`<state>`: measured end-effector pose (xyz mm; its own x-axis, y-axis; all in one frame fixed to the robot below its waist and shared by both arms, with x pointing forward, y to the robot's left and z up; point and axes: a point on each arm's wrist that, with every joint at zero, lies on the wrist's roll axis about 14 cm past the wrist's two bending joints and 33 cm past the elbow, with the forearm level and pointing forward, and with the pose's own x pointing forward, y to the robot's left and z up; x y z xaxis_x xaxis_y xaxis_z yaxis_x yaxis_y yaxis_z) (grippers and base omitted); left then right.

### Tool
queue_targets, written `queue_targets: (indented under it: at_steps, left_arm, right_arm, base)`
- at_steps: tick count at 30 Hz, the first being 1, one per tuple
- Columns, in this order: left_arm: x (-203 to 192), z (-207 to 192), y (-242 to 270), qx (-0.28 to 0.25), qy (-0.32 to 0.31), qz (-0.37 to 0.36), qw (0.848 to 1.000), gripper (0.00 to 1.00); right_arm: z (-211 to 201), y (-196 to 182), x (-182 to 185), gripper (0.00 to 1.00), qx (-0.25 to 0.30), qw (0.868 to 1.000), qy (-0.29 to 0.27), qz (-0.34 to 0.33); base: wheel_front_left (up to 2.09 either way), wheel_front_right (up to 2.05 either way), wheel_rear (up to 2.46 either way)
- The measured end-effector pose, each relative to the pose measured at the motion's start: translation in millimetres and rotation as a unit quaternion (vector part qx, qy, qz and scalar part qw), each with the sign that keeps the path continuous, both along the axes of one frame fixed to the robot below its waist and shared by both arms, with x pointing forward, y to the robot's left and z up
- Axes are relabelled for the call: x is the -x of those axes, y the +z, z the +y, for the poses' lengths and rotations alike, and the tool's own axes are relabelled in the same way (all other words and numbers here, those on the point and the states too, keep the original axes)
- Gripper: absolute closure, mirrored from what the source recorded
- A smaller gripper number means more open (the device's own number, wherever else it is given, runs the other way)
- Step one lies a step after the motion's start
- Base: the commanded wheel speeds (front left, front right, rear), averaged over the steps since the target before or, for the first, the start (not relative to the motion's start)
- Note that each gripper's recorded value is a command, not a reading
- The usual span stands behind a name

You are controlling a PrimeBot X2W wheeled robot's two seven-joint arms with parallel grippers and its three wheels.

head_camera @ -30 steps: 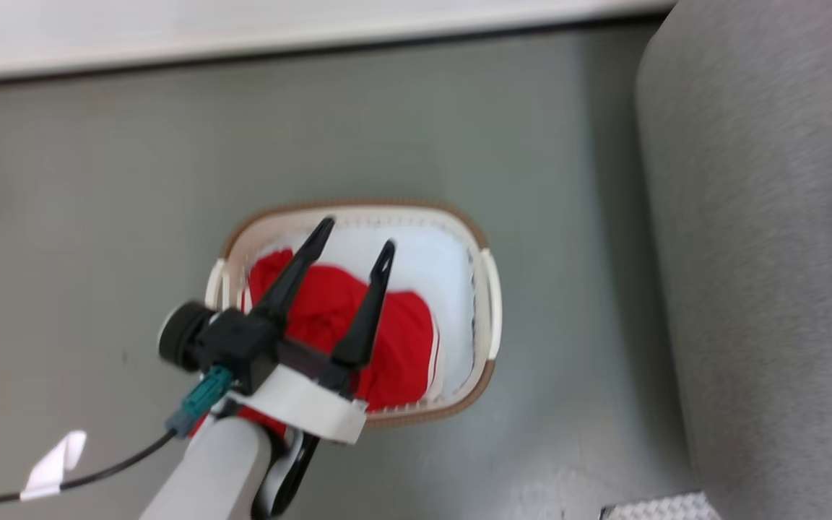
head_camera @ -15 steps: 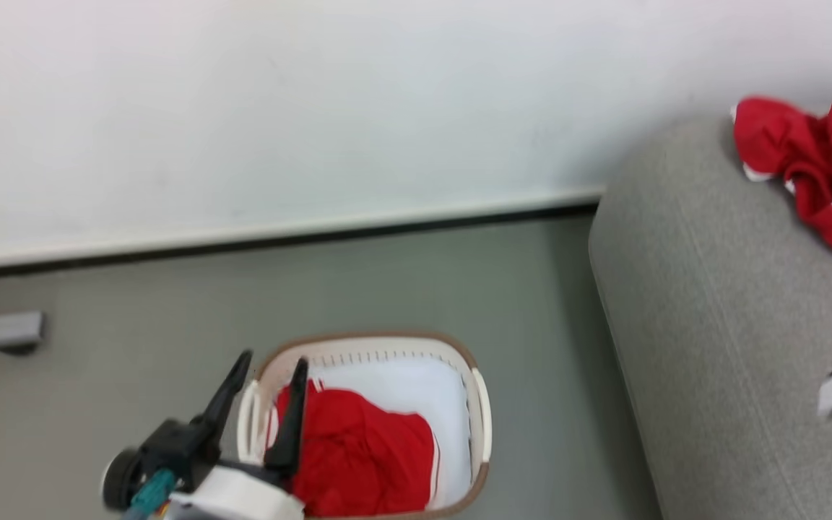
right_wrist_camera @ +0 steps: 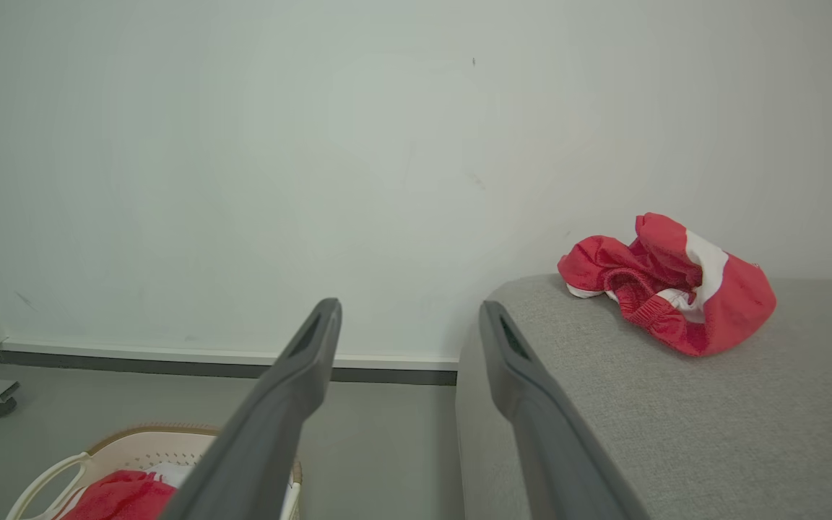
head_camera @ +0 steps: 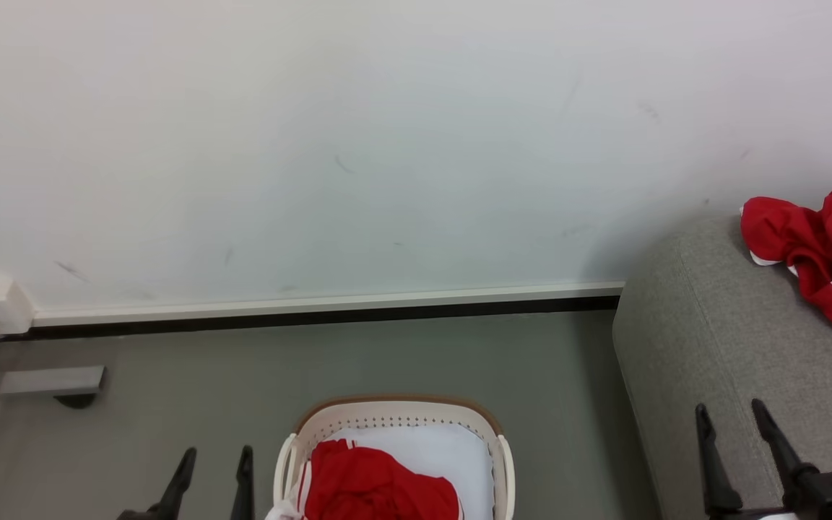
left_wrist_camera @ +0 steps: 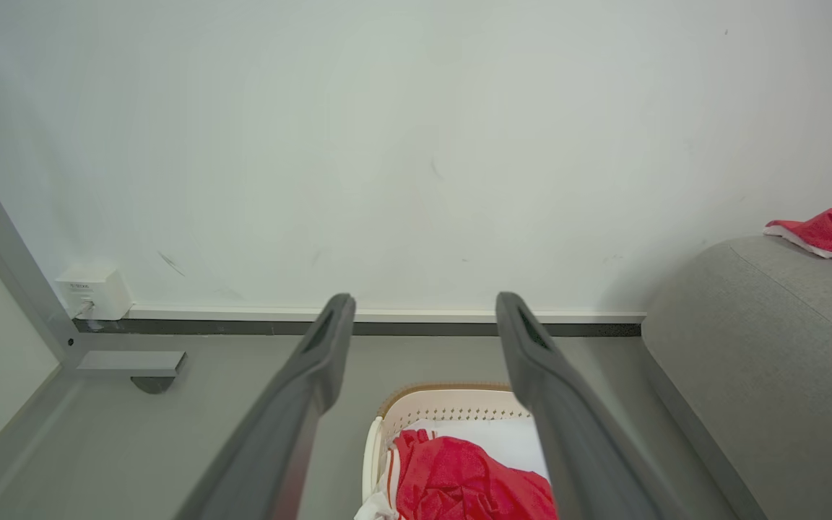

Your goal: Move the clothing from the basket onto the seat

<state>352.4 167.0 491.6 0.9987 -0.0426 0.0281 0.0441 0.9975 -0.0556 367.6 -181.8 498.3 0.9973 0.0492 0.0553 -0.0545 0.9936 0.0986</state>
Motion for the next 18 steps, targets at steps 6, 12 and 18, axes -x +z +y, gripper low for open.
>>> queue_targets:
  at_steps: [6,12,18]
  left_arm:
    - [11.2,10.2,-7.1,0.0,0.015,0.009,1.0,0.0]
    - [11.6,8.8,-6.9,0.005,0.012,0.007,1.0,0.0]
    - [10.4,5.8,-9.4,0.007,0.006,0.01,1.0,0.0]
  right_arm:
    - [12.7,-10.2,8.1,0.0,-0.007,1.0,0.018,0.015]
    - [16.0,-12.8,8.6,0.0,-0.008,1.0,0.023,0.019]
    - [17.0,-15.4,8.4,0.0,-0.007,0.999,0.025,0.024]
  base:
    - [0.0,0.0,0.0]
    - [0.0,0.0,0.0]
    - [0.0,0.0,0.0]
